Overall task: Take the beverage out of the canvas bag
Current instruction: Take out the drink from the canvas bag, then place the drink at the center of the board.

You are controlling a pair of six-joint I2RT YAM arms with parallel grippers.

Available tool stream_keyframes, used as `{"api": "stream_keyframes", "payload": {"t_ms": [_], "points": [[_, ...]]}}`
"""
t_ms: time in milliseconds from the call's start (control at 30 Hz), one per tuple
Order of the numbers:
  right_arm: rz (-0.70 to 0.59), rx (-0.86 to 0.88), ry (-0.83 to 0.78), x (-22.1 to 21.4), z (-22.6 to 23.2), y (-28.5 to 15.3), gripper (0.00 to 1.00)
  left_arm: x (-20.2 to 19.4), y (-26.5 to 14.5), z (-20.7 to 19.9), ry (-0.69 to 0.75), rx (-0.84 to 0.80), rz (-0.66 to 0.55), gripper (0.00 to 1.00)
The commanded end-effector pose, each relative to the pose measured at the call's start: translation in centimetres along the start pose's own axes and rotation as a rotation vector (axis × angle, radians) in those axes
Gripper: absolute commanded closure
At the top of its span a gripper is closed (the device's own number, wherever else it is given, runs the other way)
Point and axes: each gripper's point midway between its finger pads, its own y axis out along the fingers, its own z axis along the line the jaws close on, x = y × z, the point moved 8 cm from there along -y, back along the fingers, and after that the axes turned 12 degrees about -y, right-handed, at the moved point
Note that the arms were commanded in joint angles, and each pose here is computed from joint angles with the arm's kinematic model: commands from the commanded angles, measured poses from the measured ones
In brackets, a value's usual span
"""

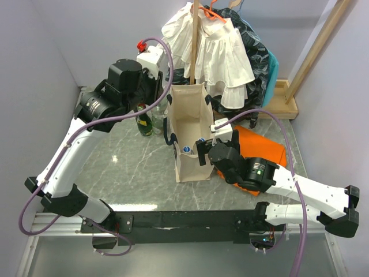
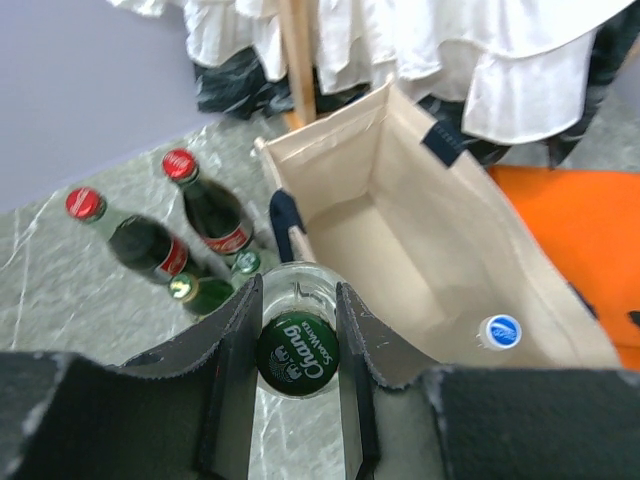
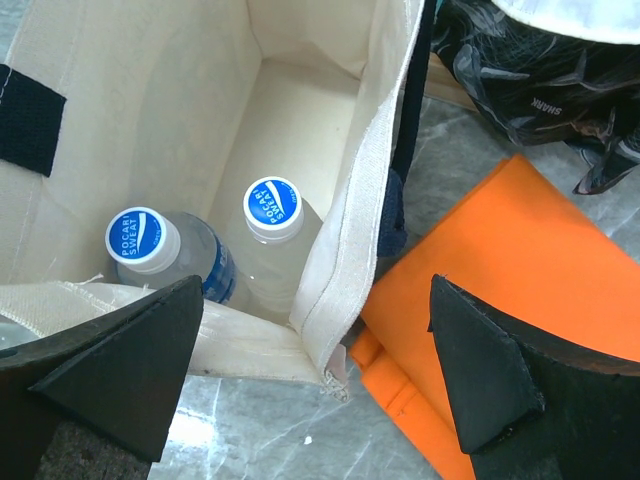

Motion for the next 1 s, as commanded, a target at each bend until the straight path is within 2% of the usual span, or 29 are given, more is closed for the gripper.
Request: {"api": "stream_keyframes", "payload": {"t_ms": [0,633,967], "points": [[-0.042,0.0,0.042,1.2,-0.2,-0.4,0.0,3.6,-3.1,0.3,-0.051,0.004,-0.23,0.99],[-0.05,0.0,0.059,1.1,-0.5,-0.8,0.0,-1.2,1.6,1.6,-0.054,0.123,-0.132,0.99],[-0.052,-0.004,0.057,1.0,-0.7,-0.8,0.0,-3.4,3.2,4.0,-0.15,0.148,-0.129,0.99]]}}
